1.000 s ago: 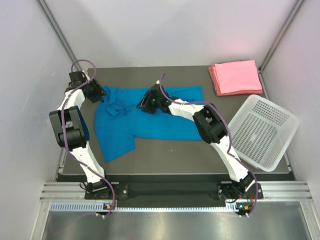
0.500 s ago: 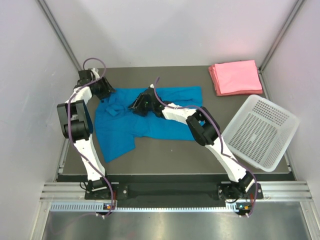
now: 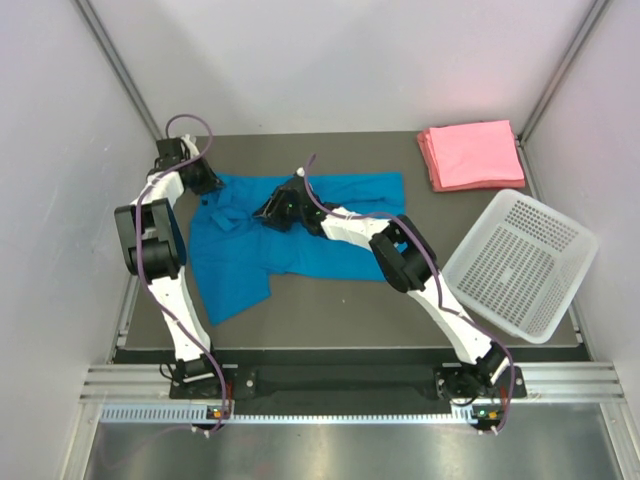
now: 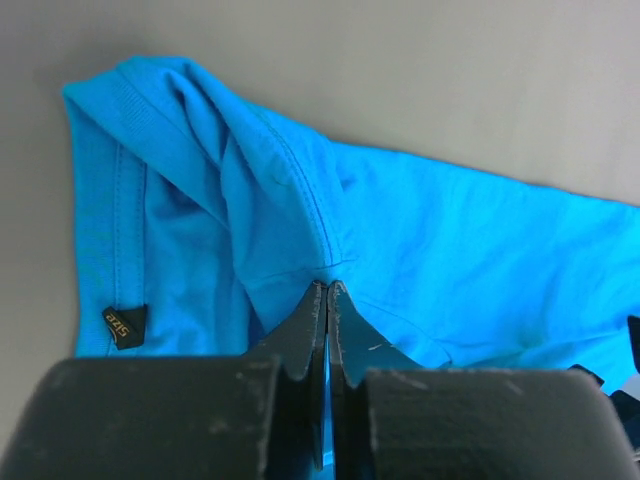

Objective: Fold and stack the t-shirts
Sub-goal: Fold the tshirt

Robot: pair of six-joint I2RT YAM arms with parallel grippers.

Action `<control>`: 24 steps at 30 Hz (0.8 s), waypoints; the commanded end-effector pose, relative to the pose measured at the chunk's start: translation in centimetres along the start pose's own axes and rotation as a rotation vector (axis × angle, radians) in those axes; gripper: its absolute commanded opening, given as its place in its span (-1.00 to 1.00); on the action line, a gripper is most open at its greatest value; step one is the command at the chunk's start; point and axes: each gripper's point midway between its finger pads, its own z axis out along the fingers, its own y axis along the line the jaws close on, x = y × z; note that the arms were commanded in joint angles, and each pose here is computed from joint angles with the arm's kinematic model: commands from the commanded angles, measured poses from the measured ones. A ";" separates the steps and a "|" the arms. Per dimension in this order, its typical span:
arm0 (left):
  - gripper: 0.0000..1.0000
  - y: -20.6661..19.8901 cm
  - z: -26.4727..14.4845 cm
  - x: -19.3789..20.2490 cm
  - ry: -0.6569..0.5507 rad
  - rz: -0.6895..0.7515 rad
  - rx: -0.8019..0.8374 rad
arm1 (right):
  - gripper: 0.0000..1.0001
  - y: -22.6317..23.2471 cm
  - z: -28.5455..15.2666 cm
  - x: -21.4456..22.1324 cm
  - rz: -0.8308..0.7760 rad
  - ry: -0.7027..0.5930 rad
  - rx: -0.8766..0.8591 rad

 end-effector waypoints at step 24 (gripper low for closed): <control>-1.00 6.0 -1.8 -3.4 -0.079 -0.175 -0.071 | -1.00 -0.3 0.0 0.9 -0.060 -0.046 -0.003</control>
